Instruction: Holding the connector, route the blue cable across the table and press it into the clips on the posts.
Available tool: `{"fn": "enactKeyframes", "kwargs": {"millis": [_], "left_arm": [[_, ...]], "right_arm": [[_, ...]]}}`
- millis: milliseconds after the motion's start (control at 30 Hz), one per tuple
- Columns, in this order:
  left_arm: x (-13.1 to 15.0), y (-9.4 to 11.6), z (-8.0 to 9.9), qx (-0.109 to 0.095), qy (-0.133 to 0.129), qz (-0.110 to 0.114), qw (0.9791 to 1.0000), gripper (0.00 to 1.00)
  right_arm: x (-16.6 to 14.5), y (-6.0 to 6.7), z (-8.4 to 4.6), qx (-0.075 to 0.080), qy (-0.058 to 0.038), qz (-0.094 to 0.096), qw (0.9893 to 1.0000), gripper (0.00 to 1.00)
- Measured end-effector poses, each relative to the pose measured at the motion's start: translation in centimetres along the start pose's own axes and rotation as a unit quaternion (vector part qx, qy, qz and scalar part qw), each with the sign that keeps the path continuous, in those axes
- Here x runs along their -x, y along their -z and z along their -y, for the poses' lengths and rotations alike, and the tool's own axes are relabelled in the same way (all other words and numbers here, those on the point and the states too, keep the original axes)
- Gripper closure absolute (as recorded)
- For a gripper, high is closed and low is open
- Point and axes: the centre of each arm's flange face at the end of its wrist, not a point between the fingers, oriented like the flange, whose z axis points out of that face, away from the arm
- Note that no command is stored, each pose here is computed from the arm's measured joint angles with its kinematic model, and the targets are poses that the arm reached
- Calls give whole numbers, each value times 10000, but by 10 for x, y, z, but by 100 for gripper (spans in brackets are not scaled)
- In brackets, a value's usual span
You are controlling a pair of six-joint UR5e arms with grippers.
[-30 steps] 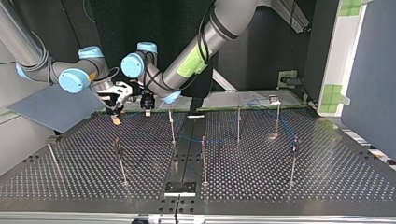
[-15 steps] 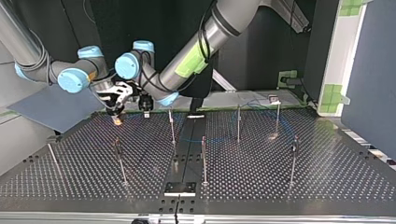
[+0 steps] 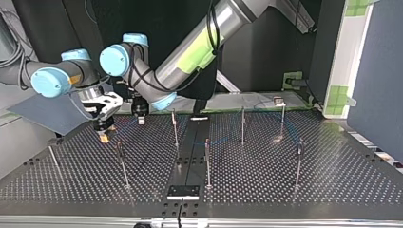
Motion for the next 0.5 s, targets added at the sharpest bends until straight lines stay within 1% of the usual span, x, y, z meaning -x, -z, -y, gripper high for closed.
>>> {"fn": "enactKeyframes", "kwargs": {"millis": [100, 200, 267, 367, 500], "left_arm": [[16, 9, 7, -42, 38, 66, 10000, 100], [31, 19, 13, -97, 82, 119, 9998, 100], [36, 25, 16, -111, 92, 131, 9998, 100], [38, 32, 18, -71, 83, 131, 9999, 100], [36, 37, 18, 2, 54, 116, 9999, 100]], "right_arm": [[-14, 6, 7, -26, -82, -36, 10000, 100], [-27, 13, 14, -55, -91, -71, 9999, 100], [-35, 18, 18, -72, -77, -97, 9999, 100], [-48, 26, 26, -101, -38, -151, 9998, 100], [-66, 39, 37, -149, 69, -209, 9996, 100]]}}
